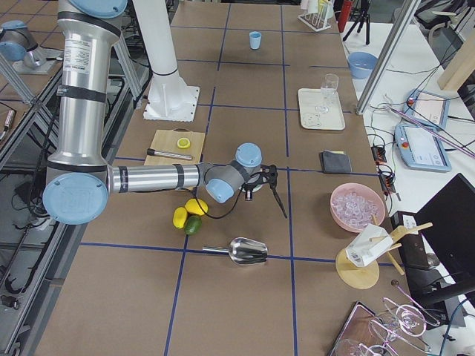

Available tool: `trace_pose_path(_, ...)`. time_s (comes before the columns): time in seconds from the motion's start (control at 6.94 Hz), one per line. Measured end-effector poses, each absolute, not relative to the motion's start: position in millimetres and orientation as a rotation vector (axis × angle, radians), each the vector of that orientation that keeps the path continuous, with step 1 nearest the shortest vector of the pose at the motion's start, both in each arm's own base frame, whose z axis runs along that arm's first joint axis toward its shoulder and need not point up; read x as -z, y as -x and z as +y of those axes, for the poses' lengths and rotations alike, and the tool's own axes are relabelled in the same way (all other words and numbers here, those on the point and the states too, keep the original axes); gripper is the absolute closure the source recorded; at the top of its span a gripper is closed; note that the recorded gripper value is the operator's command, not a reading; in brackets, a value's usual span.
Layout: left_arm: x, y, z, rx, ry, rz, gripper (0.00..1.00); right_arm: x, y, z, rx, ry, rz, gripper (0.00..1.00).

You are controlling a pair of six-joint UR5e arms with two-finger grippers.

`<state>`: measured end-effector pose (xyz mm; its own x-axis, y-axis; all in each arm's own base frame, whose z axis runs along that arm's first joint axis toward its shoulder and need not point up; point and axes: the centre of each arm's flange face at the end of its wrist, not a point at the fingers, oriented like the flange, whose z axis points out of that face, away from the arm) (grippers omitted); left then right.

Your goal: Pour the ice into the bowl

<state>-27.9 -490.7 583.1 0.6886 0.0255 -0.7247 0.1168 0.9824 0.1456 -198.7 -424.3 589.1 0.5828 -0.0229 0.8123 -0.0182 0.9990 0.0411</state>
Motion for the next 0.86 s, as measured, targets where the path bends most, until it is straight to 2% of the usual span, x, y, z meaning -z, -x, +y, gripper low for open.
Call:
trace_pose_path(0.14, -582.3, 28.0, -490.8, 0.050, -0.189, 0.810, 0.00, -590.0, 200.3, -426.4, -0.004, -0.041, -0.949, 0.78)
trace_pose_path(0.29, -582.0, 28.0, -490.8, 0.050, -0.191, 0.810, 0.00, -591.1, 201.2, -427.7, -0.010, -0.038, -0.948, 0.70)
trace_pose_path(0.43, -581.7, 28.0, -490.9, 0.049, -0.192, 0.810, 0.00, -592.9, 201.7, -428.5, -0.013, -0.035, -0.946, 0.50)
trace_pose_path(0.58, -581.4, 28.0, -490.9, 0.049, -0.193, 0.810, 0.00, -594.6, 202.2, -429.4, -0.015, -0.034, -0.944, 0.00)
trace_pose_path(0.86, -581.0, 28.0, -490.9, 0.047, -0.195, 0.810, 0.00, -589.5, 202.5, -430.7, -0.010, -0.042, -0.952, 0.00)
